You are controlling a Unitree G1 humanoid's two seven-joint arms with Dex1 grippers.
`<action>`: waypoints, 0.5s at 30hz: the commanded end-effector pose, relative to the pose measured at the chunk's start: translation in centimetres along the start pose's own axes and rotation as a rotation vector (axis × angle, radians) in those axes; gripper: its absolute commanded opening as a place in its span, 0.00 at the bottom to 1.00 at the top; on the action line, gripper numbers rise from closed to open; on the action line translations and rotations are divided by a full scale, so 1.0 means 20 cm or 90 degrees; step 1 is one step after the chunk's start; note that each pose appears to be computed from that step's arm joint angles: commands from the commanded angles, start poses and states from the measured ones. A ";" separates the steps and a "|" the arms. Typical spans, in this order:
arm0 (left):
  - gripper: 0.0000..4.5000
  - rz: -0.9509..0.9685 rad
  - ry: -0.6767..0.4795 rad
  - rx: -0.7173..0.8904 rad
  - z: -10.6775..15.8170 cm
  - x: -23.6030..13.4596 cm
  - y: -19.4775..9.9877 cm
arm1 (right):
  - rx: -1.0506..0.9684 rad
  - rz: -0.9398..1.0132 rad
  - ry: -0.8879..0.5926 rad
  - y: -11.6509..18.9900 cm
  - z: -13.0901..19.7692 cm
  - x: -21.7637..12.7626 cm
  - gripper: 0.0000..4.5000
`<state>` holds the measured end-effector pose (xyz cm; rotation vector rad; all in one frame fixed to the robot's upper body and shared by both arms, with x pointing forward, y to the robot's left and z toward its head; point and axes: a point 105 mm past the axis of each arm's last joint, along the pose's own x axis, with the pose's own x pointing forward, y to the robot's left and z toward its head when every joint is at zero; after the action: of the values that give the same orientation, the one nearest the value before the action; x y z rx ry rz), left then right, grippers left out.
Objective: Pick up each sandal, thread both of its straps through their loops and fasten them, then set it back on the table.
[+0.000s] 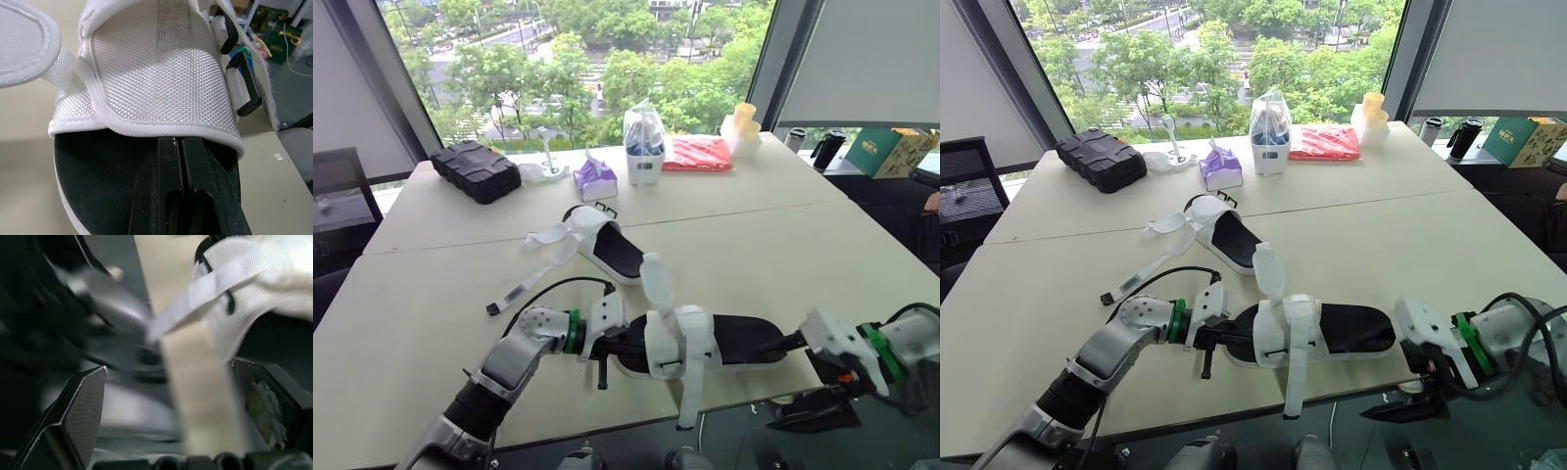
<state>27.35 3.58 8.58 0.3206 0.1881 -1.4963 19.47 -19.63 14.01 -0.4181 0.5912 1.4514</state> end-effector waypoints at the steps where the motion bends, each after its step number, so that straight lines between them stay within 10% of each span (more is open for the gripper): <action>1: 0.00 -0.013 -0.006 0.011 0.02 0.01 -0.03 | 0.122 0.044 -0.025 0.04 0.03 0.01 0.99; 15: 0.00 -0.023 -0.006 0.001 0.03 0.03 -0.06 | 0.252 0.006 -0.100 0.00 -0.01 0.30 0.99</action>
<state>26.79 3.39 8.65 0.3158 0.1969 -1.5081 19.40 -15.46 10.28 0.0228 0.7388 1.3241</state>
